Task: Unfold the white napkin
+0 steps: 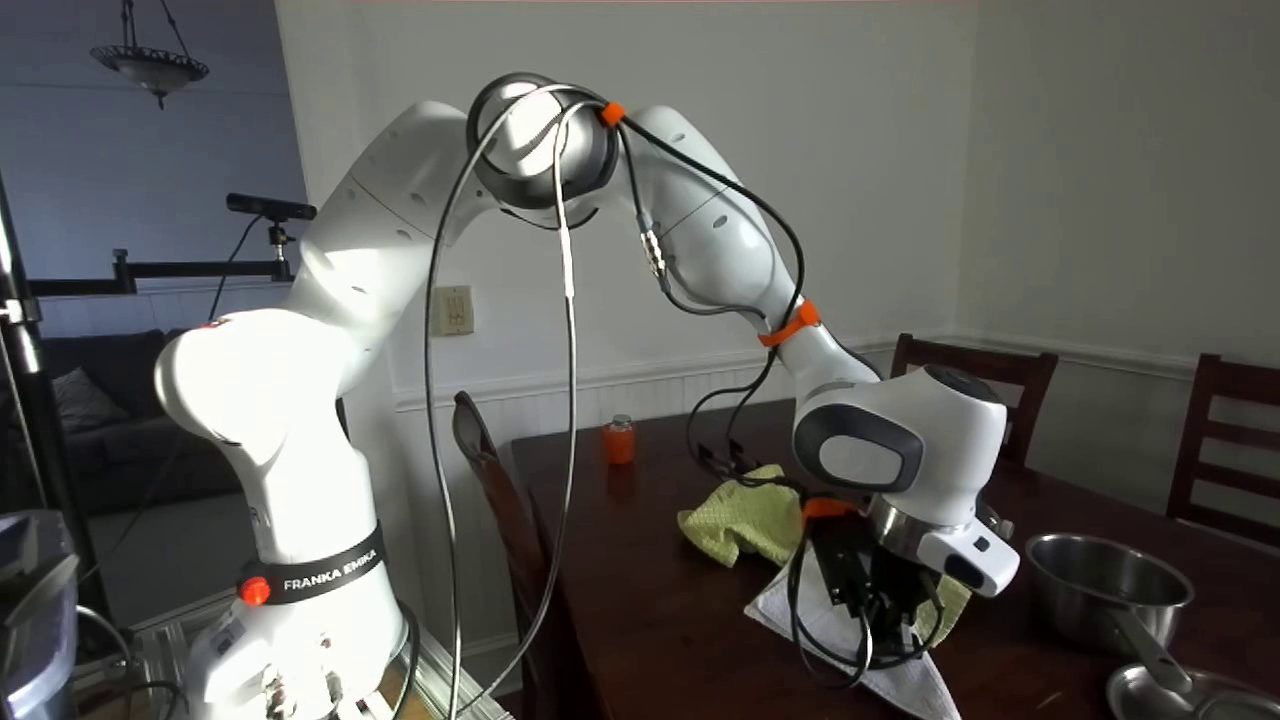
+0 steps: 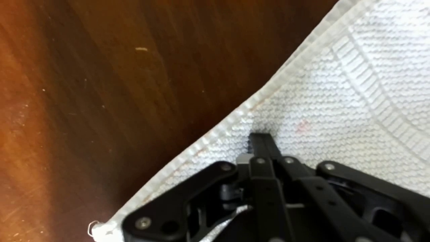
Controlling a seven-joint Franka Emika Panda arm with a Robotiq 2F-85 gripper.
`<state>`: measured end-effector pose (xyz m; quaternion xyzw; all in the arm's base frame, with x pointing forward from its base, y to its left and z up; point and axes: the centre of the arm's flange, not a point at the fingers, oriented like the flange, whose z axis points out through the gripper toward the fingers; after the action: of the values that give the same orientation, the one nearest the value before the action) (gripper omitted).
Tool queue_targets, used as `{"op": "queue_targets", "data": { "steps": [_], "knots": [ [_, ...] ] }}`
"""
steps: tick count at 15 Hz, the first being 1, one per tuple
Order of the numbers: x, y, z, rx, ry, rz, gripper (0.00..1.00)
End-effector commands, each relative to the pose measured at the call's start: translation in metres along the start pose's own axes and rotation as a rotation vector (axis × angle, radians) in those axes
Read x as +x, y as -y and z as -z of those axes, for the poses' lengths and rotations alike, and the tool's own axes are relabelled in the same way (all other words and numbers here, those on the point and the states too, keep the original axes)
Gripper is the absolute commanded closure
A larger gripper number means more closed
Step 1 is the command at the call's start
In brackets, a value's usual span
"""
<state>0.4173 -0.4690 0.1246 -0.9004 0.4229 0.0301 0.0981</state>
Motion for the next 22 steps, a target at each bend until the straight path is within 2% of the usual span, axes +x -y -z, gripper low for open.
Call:
{"op": "queue_targets", "data": {
  "steps": [1, 7, 10, 18, 19, 20, 22],
  "knots": [
    [-0.008, -0.05, -0.015, -0.048, 0.046, -0.049, 1.0],
    [-0.025, -0.111, -0.002, -0.137, 0.102, -0.1, 1.0],
    [-0.031, -0.129, 0.004, -0.168, 0.125, -0.107, 1.0],
    [-0.034, -0.094, 0.051, -0.135, 0.089, -0.113, 0.99],
    [-0.036, -0.087, 0.055, -0.131, 0.097, -0.109, 0.74],
    [-0.039, -0.078, 0.056, -0.126, 0.111, -0.104, 0.73],
    [-0.044, -0.063, 0.055, -0.118, 0.148, -0.086, 0.6]
  ]
}}
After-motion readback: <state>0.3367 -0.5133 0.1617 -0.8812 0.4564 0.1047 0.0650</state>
